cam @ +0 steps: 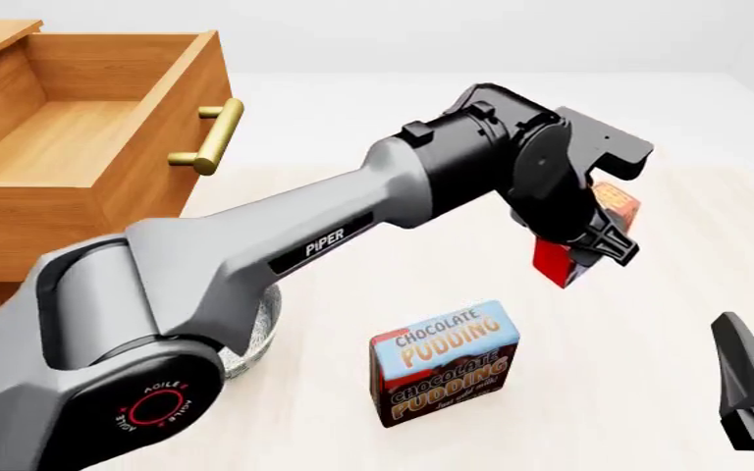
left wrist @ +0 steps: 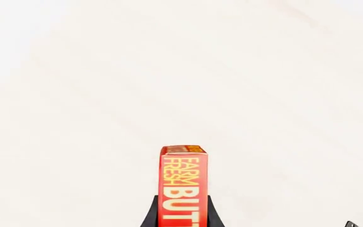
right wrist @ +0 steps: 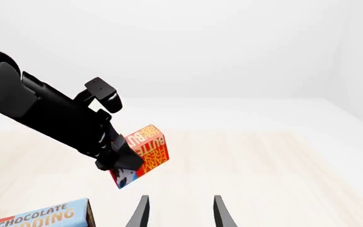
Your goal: Put the butter at the back in the top drawer of the cabinet and close it.
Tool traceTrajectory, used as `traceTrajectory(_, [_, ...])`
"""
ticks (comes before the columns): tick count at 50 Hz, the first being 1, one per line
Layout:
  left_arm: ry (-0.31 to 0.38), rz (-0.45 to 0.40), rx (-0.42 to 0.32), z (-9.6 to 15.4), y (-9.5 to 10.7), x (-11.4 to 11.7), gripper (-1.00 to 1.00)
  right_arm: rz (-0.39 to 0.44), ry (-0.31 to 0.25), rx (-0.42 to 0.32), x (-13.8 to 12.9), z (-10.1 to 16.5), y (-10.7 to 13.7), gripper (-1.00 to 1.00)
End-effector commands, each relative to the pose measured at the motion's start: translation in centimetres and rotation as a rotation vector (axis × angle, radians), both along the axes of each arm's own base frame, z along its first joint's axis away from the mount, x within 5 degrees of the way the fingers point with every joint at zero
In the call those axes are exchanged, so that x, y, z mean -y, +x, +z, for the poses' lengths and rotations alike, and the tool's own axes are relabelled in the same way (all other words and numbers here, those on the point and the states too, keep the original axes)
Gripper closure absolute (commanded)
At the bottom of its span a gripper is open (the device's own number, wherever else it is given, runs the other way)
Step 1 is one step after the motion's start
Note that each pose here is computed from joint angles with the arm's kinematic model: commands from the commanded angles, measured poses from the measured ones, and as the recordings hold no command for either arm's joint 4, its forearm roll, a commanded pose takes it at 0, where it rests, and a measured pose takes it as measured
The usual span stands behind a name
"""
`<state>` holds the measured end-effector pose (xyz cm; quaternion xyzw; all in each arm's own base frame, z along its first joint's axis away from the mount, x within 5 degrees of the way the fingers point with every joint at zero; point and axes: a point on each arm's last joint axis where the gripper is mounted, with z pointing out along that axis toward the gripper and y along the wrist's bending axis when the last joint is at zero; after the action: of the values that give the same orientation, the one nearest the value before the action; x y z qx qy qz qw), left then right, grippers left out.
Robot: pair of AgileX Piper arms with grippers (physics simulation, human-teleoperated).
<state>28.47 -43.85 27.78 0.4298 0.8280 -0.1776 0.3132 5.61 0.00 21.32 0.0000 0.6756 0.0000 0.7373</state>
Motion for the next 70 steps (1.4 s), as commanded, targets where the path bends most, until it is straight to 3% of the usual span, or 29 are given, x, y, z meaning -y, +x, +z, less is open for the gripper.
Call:
traceTrajectory(1, [-0.031,-0.008,0.059,3.8,0.1,-2.2,1.0,0.0,0.0,0.0,0.0,0.0,0.0,-1.0])
traceTrajectory(22, [-0.054,0.027,0.091,7.7,0.0,-6.1,1.0,0.0,0.0,0.0,0.0,0.0,0.0,-1.0])
traceTrajectory(46, [-0.052,0.087,0.119,10.3,0.6,-11.1,1.0,0.0,0.0,0.0,0.0,0.0,0.0,-1.0])
traceTrajectory(51, [-0.047,0.104,0.092,10.0,0.6,-11.1,1.0,0.0,0.0,0.0,0.0,0.0,0.0,-1.0])
traceTrajectory(70, [-0.026,0.157,0.097,10.6,1.4,-14.5,1.0,0.0,0.0,0.0,0.0,0.0,0.0,-1.0])
